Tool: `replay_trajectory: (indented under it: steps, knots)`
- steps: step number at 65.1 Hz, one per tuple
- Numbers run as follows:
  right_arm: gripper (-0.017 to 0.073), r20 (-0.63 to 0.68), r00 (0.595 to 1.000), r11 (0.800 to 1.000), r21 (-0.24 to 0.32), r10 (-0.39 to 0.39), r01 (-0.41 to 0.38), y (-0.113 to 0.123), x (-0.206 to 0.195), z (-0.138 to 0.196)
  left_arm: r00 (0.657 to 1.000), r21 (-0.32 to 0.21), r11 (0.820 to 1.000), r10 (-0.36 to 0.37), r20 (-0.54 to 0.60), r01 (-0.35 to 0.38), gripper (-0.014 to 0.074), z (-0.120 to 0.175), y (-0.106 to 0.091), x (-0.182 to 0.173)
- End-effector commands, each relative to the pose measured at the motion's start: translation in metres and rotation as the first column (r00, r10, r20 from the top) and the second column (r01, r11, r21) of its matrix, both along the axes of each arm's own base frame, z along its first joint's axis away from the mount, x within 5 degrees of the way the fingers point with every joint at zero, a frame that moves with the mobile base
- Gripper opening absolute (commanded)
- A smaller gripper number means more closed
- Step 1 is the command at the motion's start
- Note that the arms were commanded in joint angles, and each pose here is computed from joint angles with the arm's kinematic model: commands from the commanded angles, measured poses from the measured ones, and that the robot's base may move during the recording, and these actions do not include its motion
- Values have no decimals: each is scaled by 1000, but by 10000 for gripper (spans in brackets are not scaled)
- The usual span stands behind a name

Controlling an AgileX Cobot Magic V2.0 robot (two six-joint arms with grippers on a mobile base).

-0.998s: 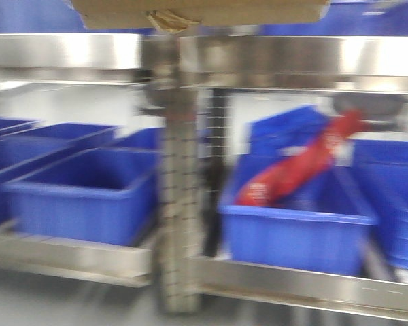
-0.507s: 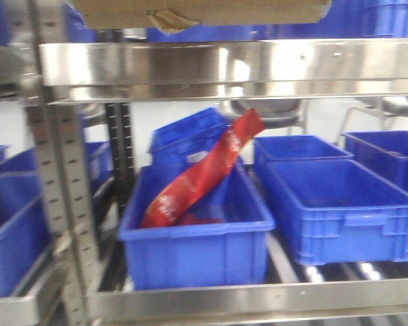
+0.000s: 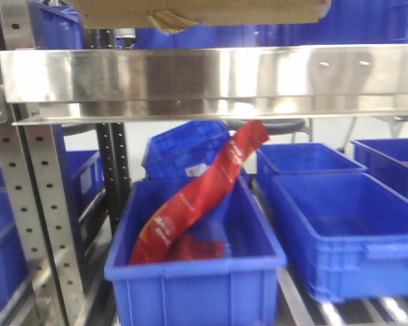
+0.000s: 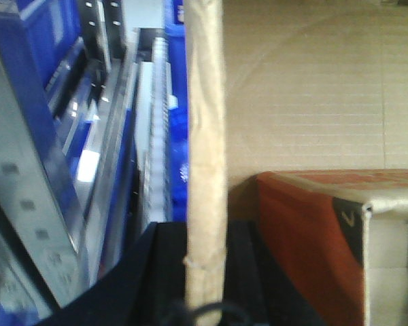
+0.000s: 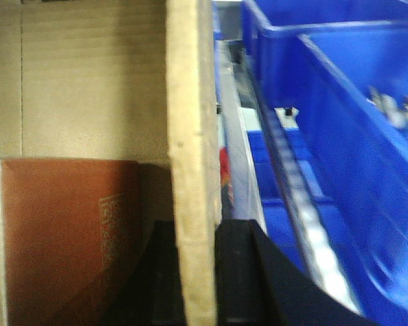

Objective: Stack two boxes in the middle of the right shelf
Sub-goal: 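Turn and approach the shelf rack holding the boxes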

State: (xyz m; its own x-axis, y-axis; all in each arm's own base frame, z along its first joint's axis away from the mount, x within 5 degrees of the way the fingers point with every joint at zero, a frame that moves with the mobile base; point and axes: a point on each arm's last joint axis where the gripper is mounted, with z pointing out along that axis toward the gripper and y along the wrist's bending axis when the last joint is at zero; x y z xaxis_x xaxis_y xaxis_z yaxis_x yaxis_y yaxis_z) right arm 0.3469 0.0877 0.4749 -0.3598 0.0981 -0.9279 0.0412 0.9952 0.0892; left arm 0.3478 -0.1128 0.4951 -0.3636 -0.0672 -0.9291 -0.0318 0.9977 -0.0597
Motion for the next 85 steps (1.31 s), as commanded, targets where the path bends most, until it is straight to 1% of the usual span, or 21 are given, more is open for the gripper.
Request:
replay_trajectory:
  steps: [1, 85]
  knots:
    - [-154, 103, 995, 1000, -3, 15, -14, -3, -5, 17, 999, -8, 1000, 4, 44, -3, -111, 9, 4, -3]
    - [-154, 108, 994, 1000, -2, 17, -17, -2, -5, 18, 999, -8, 1000, 4, 44, -3, -111, 9, 4, -3]
